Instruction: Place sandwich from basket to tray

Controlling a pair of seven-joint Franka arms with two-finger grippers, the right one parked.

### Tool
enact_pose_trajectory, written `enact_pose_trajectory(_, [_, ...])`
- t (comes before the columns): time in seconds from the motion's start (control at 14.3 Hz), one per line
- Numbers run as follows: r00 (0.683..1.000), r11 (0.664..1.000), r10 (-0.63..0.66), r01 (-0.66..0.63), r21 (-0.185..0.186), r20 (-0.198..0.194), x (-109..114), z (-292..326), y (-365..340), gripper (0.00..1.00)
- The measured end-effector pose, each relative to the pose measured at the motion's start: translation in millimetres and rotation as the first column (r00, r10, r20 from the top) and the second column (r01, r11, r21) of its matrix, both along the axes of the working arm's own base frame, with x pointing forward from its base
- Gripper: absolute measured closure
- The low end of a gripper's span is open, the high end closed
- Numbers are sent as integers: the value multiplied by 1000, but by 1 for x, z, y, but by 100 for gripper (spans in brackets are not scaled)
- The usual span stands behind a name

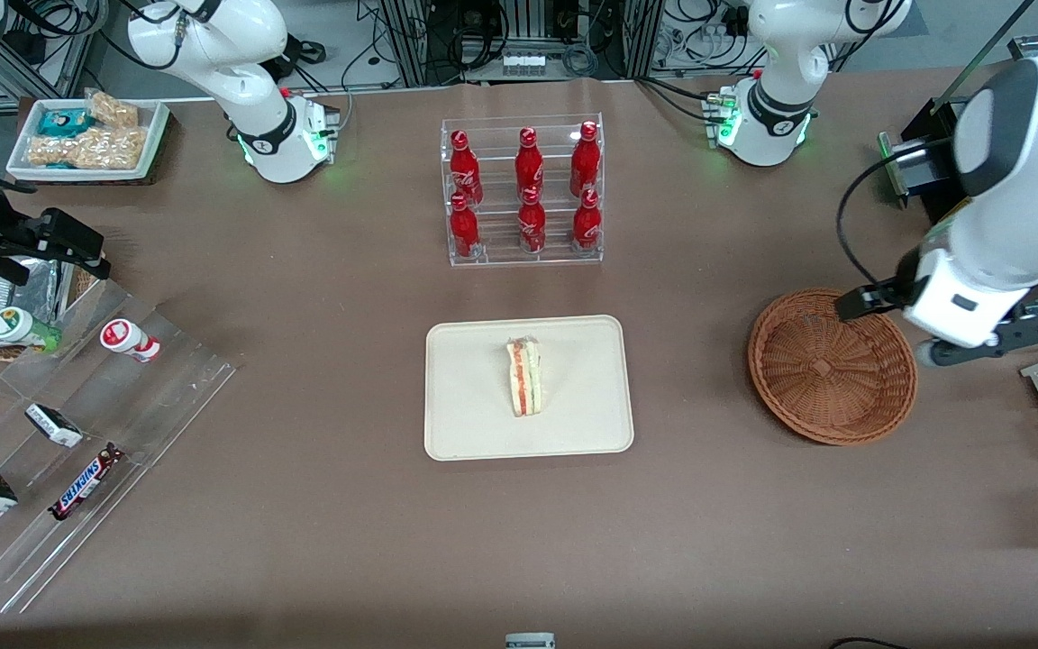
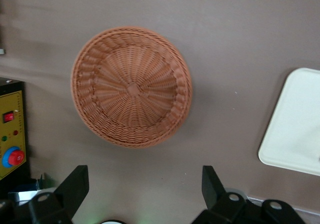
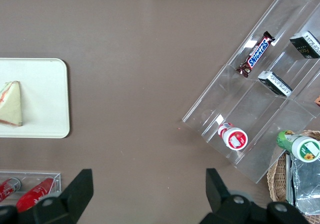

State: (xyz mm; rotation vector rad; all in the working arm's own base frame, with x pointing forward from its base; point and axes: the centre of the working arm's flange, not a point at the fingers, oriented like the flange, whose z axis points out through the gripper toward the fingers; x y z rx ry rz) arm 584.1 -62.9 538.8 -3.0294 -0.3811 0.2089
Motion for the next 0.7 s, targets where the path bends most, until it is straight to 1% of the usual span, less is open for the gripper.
enact_pose_trajectory(0.28, [999,999,33,-33,0,4,1,2,20,0])
enact_pose_trajectory(0.7, [1000,1000,26,-26,-3,5,0,3,15,0])
